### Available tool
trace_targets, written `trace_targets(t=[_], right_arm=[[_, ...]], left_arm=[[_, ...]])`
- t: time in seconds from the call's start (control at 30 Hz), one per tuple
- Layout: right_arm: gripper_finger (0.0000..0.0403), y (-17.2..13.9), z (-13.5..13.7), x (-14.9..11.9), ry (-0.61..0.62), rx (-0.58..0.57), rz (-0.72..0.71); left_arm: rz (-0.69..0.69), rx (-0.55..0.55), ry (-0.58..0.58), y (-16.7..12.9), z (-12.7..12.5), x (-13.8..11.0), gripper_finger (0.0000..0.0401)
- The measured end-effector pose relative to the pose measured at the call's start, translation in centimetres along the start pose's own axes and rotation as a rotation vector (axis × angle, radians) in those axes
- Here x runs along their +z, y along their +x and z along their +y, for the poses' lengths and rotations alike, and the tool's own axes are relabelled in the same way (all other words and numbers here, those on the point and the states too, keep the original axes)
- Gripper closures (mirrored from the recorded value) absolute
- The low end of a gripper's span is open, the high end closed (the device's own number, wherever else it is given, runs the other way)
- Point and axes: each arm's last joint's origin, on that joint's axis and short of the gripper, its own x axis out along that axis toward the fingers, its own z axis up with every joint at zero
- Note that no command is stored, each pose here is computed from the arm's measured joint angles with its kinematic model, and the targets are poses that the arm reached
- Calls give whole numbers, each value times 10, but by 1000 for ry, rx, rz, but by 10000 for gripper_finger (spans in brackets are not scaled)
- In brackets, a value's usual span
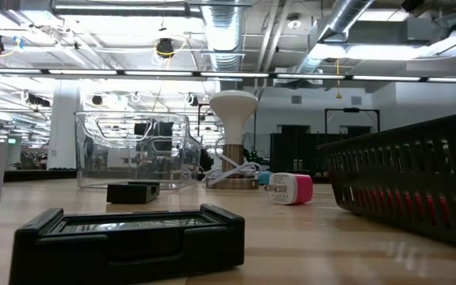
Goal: Pick & Place Office items
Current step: Put the red digital clock into the black bin
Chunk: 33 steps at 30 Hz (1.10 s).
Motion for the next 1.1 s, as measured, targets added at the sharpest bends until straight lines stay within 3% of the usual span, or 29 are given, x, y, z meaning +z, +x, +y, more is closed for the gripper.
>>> trace_targets(t=[0.27, 0.5, 0.7, 0.8, 0.93, 1.1], right_arm=[[175, 0, 0, 0, -13, -3, -3], [175, 0, 0, 0, -16, -4, -5], [175, 0, 0, 0, -16, -4, -5], [175, 0, 0, 0, -16, -5, -5], [175, 0, 0, 0, -16, -5, -5], [175, 0, 0, 0, -16, -4, -5]], left_arm=[[34, 35, -3, 3, 4, 3, 254], [39, 5, 20, -2, 4, 3, 256], [-23, -210, 35, -36, 3, 6, 248], [-87, -389, 75, -60, 1, 8, 250], [-215, -609, 187, -90, 0, 14, 253], [-304, -730, 351, -115, -8, 30, 252]])
